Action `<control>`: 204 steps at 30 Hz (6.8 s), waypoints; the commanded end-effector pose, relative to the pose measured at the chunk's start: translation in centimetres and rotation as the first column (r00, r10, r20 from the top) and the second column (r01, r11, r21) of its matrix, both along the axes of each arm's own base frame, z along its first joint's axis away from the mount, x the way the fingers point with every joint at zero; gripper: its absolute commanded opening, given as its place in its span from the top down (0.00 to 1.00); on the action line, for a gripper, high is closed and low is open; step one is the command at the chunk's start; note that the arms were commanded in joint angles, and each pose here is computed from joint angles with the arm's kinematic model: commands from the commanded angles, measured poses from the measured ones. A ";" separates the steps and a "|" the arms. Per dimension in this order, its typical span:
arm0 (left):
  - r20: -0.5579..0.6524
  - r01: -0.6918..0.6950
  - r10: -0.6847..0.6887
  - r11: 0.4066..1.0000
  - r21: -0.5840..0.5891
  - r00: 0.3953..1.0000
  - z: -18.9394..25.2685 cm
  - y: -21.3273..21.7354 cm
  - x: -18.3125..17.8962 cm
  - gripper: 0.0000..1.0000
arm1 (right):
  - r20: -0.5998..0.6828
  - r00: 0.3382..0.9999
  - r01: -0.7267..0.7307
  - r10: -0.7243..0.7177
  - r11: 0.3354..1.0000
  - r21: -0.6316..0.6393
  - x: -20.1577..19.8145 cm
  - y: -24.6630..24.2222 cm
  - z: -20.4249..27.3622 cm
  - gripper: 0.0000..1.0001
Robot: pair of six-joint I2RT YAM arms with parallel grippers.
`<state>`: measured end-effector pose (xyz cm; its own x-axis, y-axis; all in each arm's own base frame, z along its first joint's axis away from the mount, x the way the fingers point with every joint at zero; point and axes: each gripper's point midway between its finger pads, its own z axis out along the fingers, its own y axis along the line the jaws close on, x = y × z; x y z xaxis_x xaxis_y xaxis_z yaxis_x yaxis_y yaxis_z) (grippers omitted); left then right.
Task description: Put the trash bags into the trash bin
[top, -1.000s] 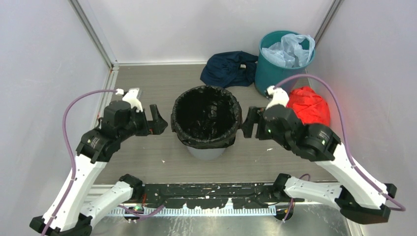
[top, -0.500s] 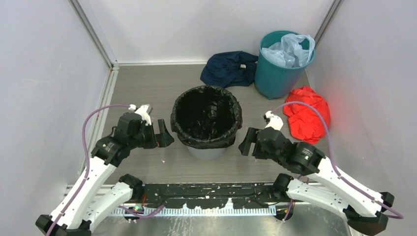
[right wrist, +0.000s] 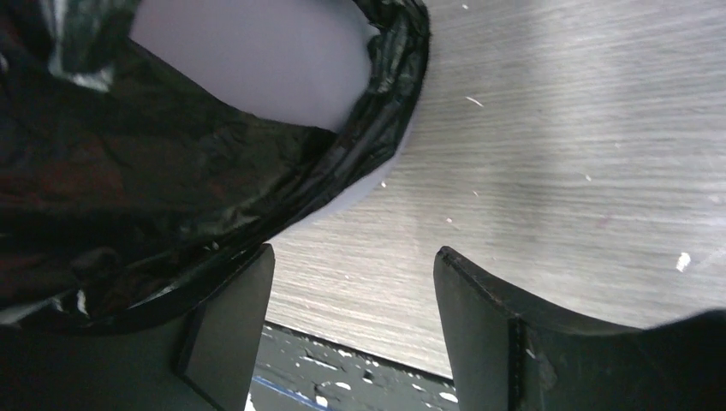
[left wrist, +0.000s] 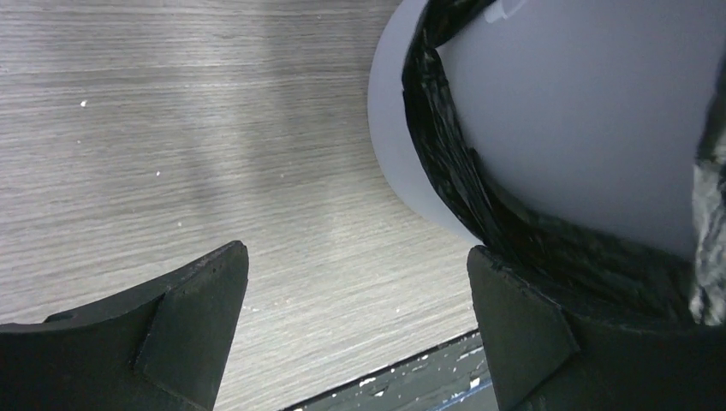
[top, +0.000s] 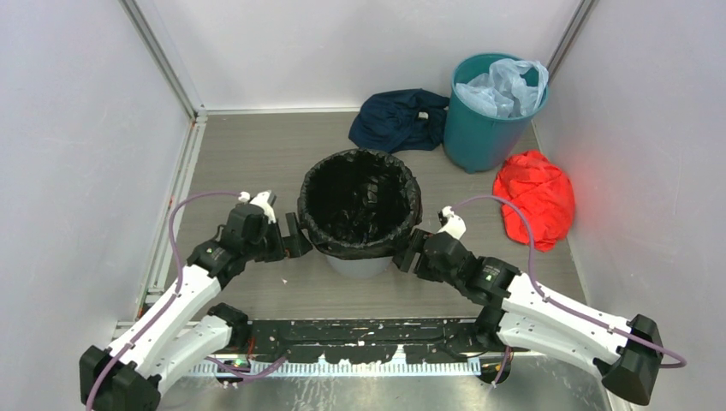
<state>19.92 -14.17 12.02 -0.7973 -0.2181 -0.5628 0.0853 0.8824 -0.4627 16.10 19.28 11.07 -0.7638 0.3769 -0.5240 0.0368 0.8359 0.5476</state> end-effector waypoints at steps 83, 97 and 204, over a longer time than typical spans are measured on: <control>-0.017 0.220 -0.224 0.939 0.263 0.975 12.1 -5.7 13.6 0.11 | -0.065 0.993 -0.118 0.099 0.868 -0.483 16.9 -0.6 12.1 0.40; -0.055 0.259 -0.254 0.937 0.235 0.966 10.6 -7.2 12.8 0.59 | -0.081 0.992 -0.125 0.098 0.878 -0.462 16.7 0.0 10.8 0.86; 0.092 0.425 -0.424 0.905 0.009 0.901 18.7 -14.5 10.5 0.55 | -0.046 0.969 -0.246 0.242 0.940 -0.237 14.5 7.7 13.8 0.48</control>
